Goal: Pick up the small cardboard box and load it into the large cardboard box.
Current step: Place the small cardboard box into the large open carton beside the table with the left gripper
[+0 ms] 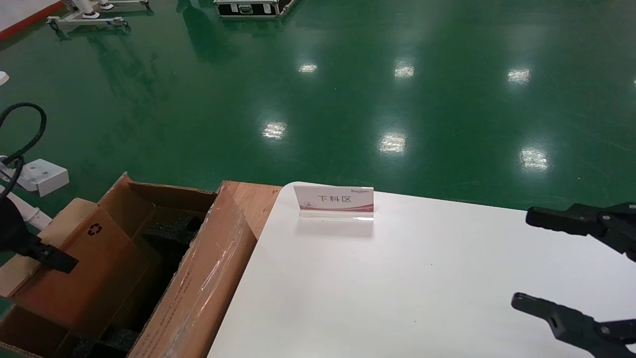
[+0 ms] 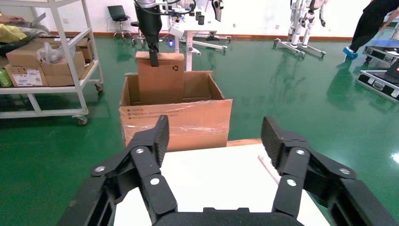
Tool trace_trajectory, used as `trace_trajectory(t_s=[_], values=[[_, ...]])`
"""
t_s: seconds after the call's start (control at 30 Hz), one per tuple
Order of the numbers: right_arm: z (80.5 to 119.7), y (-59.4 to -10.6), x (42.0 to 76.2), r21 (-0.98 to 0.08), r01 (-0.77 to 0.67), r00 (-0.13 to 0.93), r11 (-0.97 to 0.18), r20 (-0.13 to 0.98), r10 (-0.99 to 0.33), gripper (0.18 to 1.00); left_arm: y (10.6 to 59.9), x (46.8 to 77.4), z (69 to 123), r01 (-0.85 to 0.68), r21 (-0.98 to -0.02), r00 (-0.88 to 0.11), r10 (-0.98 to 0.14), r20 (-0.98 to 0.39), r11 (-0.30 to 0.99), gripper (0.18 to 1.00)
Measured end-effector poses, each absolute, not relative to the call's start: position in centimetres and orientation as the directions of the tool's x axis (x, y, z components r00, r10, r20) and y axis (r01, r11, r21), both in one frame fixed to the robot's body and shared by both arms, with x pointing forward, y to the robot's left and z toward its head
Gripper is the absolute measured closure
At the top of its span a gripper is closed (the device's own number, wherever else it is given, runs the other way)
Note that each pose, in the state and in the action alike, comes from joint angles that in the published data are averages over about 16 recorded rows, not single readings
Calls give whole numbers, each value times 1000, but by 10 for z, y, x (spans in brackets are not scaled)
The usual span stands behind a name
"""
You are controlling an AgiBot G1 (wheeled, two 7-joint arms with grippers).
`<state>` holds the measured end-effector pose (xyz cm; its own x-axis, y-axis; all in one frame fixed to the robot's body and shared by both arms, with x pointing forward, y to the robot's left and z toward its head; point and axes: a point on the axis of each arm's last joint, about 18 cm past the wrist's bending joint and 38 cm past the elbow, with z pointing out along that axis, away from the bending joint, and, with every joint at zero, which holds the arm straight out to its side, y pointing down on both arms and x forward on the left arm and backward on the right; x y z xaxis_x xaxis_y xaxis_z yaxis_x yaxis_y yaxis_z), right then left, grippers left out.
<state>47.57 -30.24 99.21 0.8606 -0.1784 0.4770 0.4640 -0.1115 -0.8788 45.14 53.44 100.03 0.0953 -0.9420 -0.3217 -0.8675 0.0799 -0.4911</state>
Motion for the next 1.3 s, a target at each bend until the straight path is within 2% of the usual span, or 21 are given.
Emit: trace_trajectory(t_s=[0.4, 0.6, 0.8, 1.3], values=[[992, -302, 476, -879, 464, 861, -112, 477, -178, 303, 542, 473, 987, -869, -490, 123, -925, -359, 75, 918], [992, -302, 476, -879, 464, 861, -112, 477, -178, 232, 547, 483, 982, -875, -479, 133, -917, -376, 69, 919], [992, -302, 476, -879, 464, 861, -112, 477, -178, 192, 550, 493, 975, -883, -465, 138, -912, -387, 64, 919], [992, -302, 476, -879, 464, 861, -112, 477, -178, 178, 559, 520, 961, -890, -453, 153, -904, -399, 49, 920]])
